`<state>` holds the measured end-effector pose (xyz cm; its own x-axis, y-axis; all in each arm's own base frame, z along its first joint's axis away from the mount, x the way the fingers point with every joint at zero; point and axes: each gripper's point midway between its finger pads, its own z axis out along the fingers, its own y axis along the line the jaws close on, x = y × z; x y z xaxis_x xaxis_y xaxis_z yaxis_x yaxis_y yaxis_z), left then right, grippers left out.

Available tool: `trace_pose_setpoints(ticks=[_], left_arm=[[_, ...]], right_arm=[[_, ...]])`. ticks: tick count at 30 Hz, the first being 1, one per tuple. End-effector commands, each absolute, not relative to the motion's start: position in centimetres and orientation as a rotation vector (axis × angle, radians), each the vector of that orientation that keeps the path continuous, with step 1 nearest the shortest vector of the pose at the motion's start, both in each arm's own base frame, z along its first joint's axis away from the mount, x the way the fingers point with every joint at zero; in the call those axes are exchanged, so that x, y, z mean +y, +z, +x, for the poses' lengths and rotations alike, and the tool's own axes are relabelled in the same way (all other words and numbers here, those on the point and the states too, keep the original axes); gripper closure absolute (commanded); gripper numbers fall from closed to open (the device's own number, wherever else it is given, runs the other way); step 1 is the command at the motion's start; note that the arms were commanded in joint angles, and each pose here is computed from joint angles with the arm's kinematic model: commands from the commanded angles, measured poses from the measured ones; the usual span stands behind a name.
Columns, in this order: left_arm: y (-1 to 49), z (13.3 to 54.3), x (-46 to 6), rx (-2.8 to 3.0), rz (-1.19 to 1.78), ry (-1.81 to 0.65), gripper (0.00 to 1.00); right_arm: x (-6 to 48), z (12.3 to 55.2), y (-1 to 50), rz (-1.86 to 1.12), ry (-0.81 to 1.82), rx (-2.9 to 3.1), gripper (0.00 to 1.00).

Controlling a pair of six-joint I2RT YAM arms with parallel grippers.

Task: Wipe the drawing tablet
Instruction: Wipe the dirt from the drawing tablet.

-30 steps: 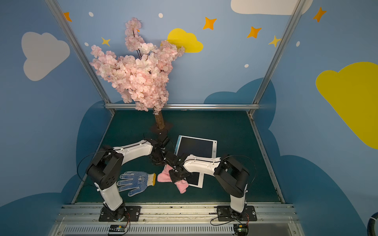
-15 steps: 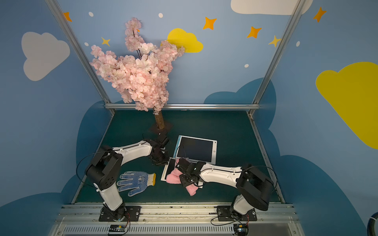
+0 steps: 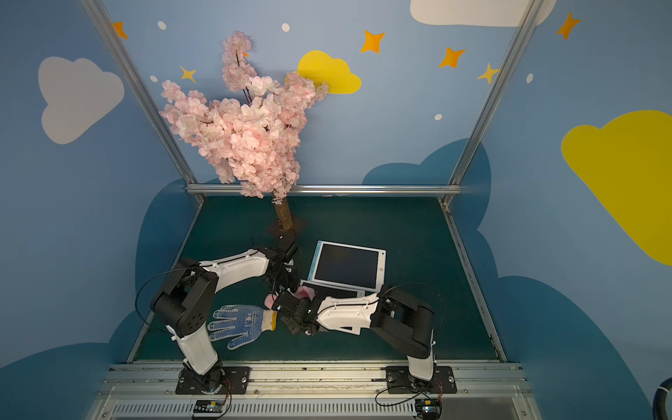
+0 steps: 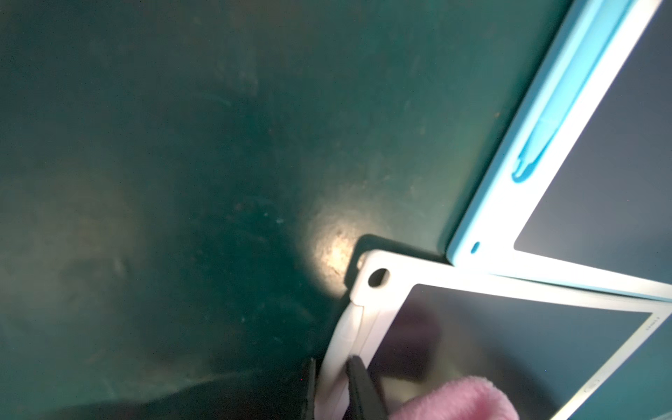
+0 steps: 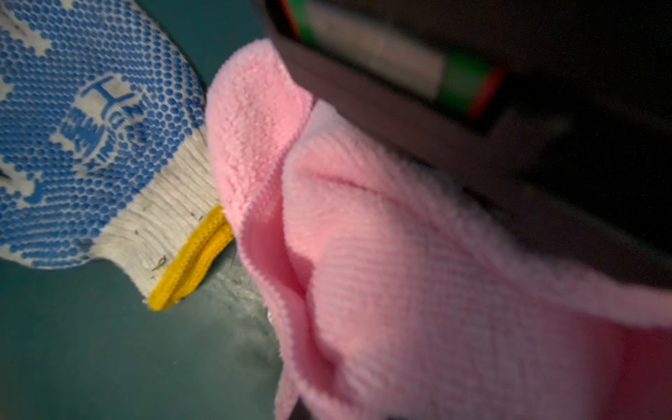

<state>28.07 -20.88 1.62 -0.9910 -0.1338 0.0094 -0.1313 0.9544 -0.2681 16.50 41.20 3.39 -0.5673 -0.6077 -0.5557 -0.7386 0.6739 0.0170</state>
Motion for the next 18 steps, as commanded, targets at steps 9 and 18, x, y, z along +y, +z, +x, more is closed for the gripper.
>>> trace_pose_setpoints(ticks=[9,18], left_arm=[[-1.2,25.7,-20.0,3.208,-0.209,-0.302,0.81],[-1.0,26.2,-20.4,3.204,-0.203,-0.309,0.81]], right_arm=[[34.7,18.1,2.7,-0.921,0.212,2.373,1.00],[38.8,14.7,3.8,-1.090,0.331,2.293,1.00]])
